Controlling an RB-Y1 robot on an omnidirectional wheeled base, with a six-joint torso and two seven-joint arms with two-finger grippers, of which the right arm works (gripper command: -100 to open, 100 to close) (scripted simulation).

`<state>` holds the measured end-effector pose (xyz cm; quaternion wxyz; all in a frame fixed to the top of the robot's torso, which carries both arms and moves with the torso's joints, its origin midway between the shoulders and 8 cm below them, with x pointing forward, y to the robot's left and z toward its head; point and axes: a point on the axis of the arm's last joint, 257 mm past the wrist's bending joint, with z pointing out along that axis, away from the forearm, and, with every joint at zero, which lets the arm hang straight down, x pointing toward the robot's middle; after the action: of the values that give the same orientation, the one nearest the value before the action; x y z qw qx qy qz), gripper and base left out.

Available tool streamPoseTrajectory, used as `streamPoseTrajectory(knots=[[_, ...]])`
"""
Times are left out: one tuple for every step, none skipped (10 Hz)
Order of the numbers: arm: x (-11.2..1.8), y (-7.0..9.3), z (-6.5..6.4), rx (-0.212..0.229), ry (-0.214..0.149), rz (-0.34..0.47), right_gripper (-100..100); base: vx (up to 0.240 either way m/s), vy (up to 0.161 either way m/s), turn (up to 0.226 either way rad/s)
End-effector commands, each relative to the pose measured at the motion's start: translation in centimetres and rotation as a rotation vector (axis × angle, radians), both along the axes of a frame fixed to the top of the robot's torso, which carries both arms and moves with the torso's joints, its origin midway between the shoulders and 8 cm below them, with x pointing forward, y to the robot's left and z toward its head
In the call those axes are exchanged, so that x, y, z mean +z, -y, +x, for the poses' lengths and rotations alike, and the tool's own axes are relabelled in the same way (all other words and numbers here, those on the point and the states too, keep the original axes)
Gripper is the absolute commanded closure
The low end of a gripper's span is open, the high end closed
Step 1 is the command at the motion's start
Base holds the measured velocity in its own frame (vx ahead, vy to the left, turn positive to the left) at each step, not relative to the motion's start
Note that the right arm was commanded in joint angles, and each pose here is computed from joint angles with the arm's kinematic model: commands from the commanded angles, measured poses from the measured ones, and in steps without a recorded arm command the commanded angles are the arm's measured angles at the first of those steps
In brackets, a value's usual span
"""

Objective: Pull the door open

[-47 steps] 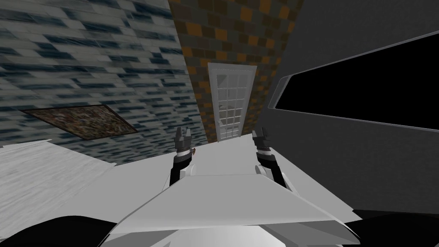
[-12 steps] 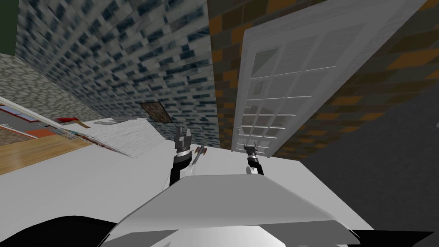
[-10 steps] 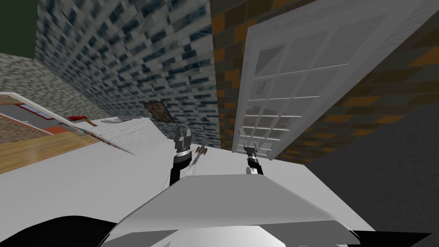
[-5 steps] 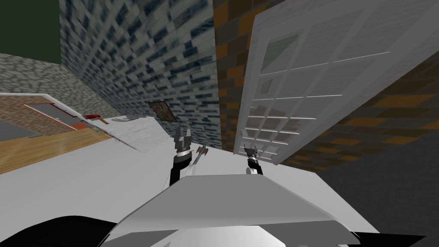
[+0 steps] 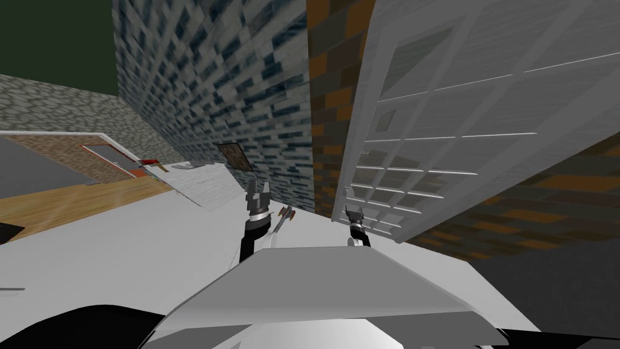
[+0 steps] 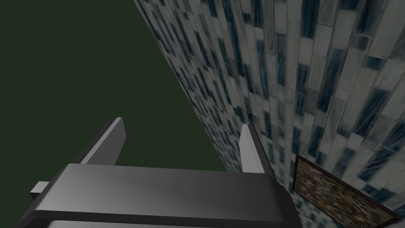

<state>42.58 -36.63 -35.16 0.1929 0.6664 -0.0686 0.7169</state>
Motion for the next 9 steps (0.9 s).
streamPoseTrajectory(knots=[[-0.8, 0.4, -0.2, -0.009, -0.005, 0.033, -100, 0.078, -0.04, 0.101], [-1.3, 0.6, -0.4, -0.014, -0.009, 0.051, -100, 0.084, -0.039, 0.122], [-1.7, 0.8, -0.5, -0.019, -0.012, 0.066, -100, 0.078, -0.048, 0.081], [-2.1, 1.0, -0.6, -0.024, -0.014, 0.081, -100, 0.069, -0.054, 0.083], [-2.4, 1.2, -0.7, -0.029, -0.017, 0.095, -100, 0.064, -0.043, 0.08], [-2.8, 1.4, -0.8, -0.034, -0.019, 0.109, -100, 0.073, -0.045, 0.077], [-3.4, 1.8, -1.0, -0.044, -0.023, 0.132, -100, 0.097, -0.04, 0.127], [-3.9, 2.1, -1.2, -0.052, -0.026, 0.151, -100, 0.113, -0.058, 0.12], [-4.1, 2.2, -1.3, -0.056, -0.027, 0.16, -100, 0.085, -0.059, 0.064]])
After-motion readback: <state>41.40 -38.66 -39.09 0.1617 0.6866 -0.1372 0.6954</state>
